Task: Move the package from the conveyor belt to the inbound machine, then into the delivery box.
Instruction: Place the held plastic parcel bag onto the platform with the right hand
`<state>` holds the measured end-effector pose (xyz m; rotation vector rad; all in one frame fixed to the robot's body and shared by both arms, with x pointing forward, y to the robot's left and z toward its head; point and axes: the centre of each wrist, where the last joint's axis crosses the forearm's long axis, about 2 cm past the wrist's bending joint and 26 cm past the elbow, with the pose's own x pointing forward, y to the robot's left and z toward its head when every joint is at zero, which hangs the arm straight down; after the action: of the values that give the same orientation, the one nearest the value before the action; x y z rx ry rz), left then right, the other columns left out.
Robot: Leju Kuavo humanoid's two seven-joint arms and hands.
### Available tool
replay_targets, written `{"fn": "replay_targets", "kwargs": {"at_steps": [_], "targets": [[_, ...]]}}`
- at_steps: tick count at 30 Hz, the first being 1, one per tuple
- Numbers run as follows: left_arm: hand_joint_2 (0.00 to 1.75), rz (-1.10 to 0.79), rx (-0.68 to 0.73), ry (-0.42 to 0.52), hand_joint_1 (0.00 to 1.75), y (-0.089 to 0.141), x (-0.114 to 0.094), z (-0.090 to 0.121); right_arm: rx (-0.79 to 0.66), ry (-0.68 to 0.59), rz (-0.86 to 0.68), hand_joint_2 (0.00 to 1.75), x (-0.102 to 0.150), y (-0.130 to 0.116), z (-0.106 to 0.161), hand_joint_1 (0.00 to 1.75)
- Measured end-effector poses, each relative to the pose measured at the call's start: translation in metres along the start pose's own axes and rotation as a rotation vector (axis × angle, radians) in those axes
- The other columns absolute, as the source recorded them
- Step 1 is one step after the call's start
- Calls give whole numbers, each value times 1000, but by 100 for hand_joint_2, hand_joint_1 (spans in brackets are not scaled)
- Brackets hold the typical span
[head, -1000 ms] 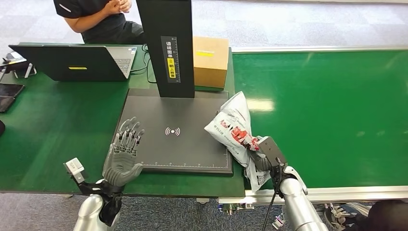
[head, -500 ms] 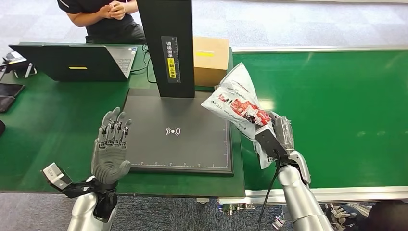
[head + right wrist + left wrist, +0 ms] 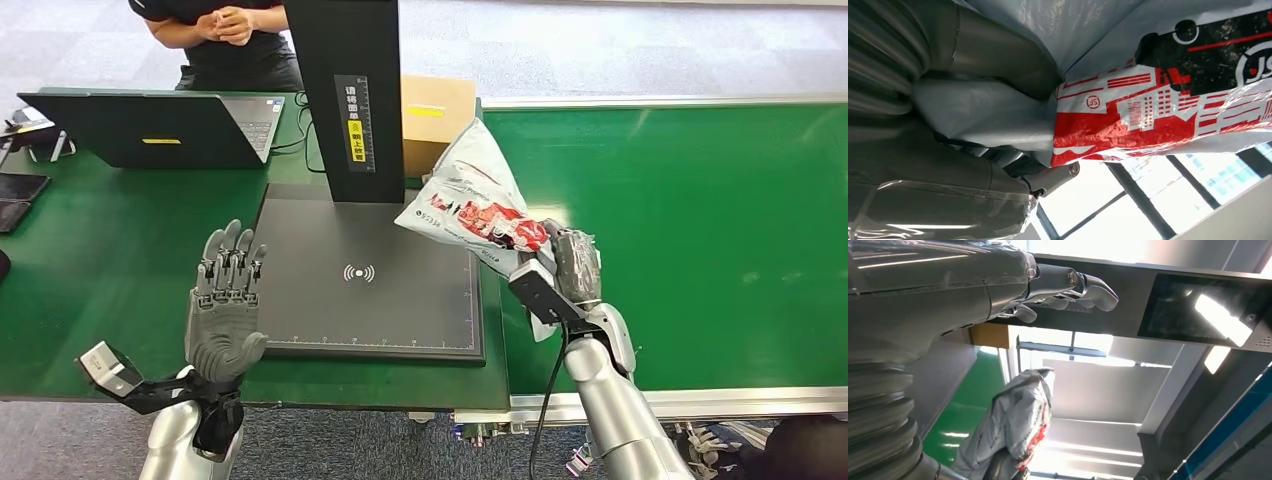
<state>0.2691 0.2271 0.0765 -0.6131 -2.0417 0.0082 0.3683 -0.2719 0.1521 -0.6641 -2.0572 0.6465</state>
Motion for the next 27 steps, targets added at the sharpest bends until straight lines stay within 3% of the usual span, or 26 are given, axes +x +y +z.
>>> {"fn": "replay_targets", "kwargs": {"at_steps": [5,14,20,27], "targets": [[175,21,-14,-15,0,-2,1,-3,143,-104,84,175,12,11,-24,175],[175,34,-26,-30,0,-4,1,-9,435,-333,189,175,40,53,-51,175],[175,39,-38,-30,0,-6,1,-12,570,-401,213,175,57,77,-59,175],[175,49,-46,-26,0,-7,-1,-12,612,-423,213,175,63,88,-67,175]]}}
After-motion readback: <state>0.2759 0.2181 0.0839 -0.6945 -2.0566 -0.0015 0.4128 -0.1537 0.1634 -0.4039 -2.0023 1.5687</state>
